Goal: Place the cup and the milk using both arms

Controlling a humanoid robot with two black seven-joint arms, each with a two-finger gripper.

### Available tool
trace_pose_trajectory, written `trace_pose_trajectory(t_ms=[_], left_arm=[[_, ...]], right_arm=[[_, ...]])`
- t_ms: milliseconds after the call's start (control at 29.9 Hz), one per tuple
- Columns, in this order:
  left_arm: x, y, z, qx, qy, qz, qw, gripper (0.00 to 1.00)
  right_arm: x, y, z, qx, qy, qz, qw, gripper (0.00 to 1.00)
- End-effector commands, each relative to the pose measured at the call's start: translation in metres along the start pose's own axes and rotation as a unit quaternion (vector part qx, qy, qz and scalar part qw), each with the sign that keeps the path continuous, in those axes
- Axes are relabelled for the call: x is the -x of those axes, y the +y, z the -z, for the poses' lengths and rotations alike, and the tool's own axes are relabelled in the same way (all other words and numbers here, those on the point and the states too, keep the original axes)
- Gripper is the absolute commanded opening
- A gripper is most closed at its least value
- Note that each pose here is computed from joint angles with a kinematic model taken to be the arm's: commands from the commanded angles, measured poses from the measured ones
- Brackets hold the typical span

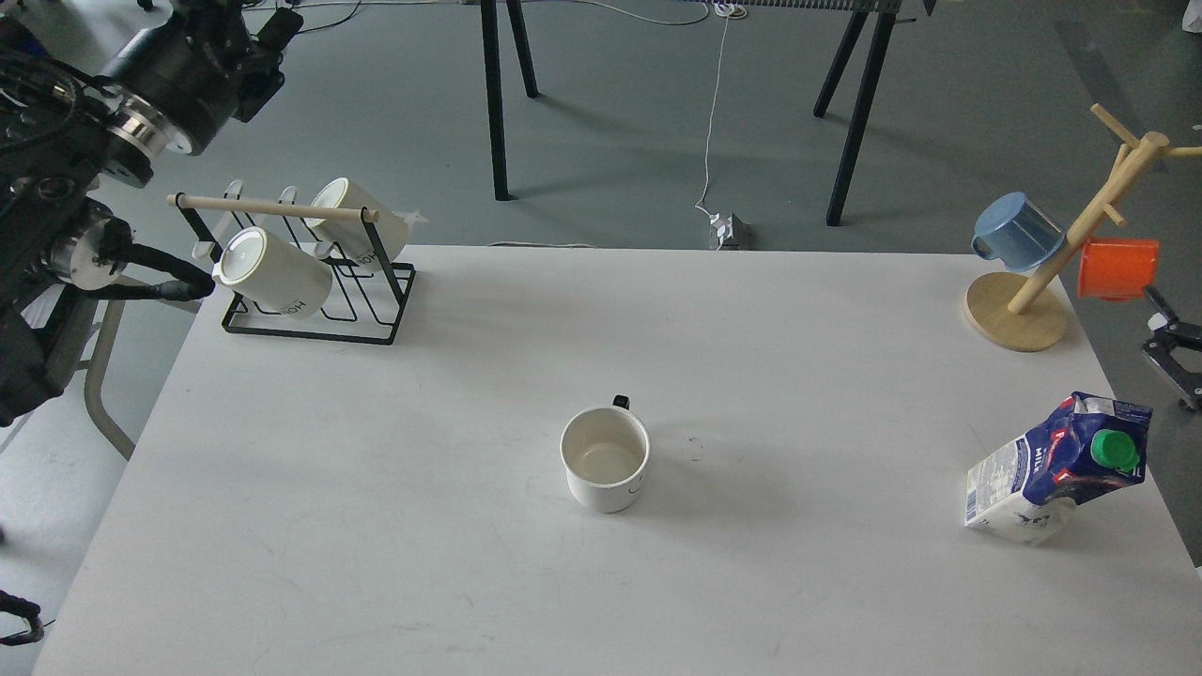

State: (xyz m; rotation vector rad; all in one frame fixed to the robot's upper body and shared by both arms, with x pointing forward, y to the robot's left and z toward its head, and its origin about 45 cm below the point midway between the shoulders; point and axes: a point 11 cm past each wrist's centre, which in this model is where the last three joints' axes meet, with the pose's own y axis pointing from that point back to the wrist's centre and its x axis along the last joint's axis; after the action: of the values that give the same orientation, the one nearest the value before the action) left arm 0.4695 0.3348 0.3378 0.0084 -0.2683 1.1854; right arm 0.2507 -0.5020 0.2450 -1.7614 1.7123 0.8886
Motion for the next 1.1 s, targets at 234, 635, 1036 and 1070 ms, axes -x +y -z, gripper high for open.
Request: trace_pose_trajectory(t_ms=[234,635,1036,1070], left_arm=[[-0.001,0.002,0.003,-0.004,0.003,-0.002,1.000,0.99],[-0.005,0.009,0.018,-0.023,0.005,-0.010,1.000,0.99],[-0.010,0.016,0.025,-0.029,0.038,-0.024,0.999,0.99],[-0.014,0.018,0.026,-0.026,0.061,-0.033,0.997,0.99]], right_arm=[[-0.041,0.055,0.006,-0.010,-0.005,-0.084,0.996,0.99],[-0.103,0.167,-0.054,0.024,-0.070,-0.237,0.969,0.99],[-0.079,0.175,-0.167,0.043,-0.180,-0.203,0.961,0.99],[-0.076,0.168,-0.170,0.038,-0.187,-0.193,0.963,0.99]])
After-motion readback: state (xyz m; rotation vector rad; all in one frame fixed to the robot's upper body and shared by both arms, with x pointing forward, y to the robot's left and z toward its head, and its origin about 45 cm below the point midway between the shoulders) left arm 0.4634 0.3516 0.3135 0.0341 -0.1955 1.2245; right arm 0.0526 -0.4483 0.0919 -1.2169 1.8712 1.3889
